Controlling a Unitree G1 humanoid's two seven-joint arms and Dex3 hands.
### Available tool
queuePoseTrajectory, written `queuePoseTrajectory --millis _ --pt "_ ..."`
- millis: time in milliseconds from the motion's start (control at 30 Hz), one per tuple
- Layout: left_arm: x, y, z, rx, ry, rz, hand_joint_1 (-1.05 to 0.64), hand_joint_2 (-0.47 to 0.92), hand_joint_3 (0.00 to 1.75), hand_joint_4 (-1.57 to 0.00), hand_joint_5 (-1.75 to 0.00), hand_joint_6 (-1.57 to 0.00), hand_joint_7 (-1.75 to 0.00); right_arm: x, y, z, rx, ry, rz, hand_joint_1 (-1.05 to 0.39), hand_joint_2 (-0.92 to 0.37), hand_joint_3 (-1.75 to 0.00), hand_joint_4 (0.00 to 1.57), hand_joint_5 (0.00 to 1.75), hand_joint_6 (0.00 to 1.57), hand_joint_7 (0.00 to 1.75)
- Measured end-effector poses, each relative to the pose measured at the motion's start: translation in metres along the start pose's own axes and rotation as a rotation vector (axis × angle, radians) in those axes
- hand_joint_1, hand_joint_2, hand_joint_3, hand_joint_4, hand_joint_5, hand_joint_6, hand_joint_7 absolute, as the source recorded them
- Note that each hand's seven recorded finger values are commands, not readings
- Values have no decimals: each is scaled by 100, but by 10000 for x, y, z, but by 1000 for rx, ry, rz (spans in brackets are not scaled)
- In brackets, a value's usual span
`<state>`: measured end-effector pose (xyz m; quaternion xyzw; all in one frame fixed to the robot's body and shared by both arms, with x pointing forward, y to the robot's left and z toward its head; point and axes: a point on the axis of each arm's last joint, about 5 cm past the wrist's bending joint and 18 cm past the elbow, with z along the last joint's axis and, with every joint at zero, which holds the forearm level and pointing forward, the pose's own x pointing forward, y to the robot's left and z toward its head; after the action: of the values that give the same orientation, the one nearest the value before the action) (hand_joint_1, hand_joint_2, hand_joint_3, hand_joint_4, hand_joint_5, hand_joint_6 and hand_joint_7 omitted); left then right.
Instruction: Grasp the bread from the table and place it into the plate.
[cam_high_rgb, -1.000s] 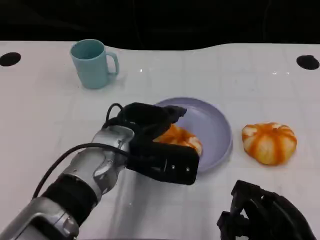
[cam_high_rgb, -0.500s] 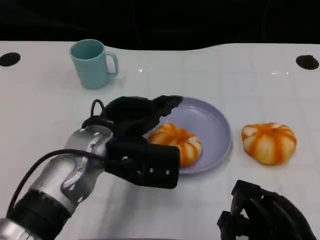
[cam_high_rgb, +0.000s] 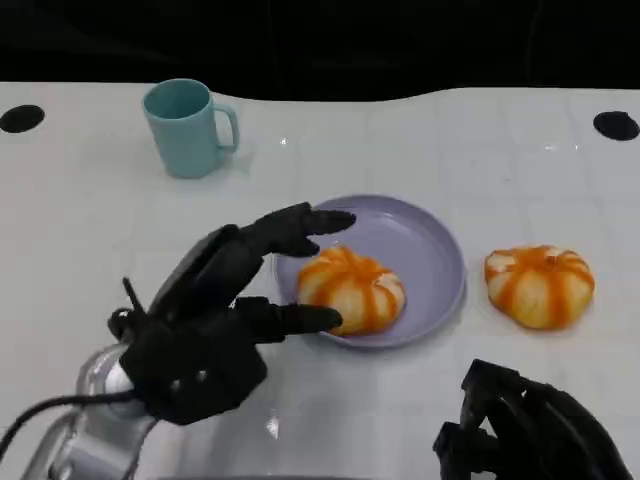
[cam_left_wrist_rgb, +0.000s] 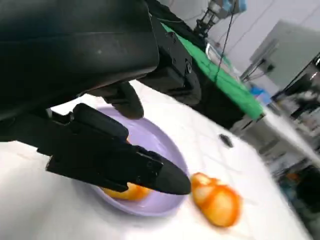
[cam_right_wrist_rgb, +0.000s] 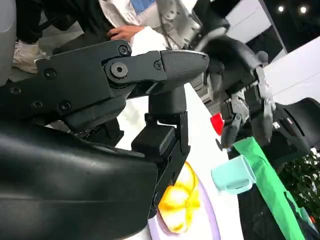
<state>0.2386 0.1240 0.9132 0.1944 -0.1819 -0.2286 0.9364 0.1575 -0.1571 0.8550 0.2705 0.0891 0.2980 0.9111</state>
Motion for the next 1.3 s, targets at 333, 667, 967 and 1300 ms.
queuePoseTrajectory --millis 333,667,967,1300 --pt "-284 -102 -112 -328 -21 70 -36 92 6 -61 -175 -34 -175 -2 8 11 -4 -2 2 -73 -92 -24 89 160 79 139" --pt "-567 -179 -102 -546 57 60 -54 92 24 -69 -175 -45 -175 -2 12 13 -5 -3 0 -73 -92 -22 88 161 79 138" --pt "-849 -355 -112 -671 159 77 -65 92 26 -70 -175 -46 -175 -2 11 13 -1 -3 1 -73 -92 -21 89 160 79 137" --pt "-931 -419 -127 -740 191 49 -64 92 31 -67 -175 -43 -175 -6 10 12 0 -3 7 -73 -92 -21 89 160 79 139"
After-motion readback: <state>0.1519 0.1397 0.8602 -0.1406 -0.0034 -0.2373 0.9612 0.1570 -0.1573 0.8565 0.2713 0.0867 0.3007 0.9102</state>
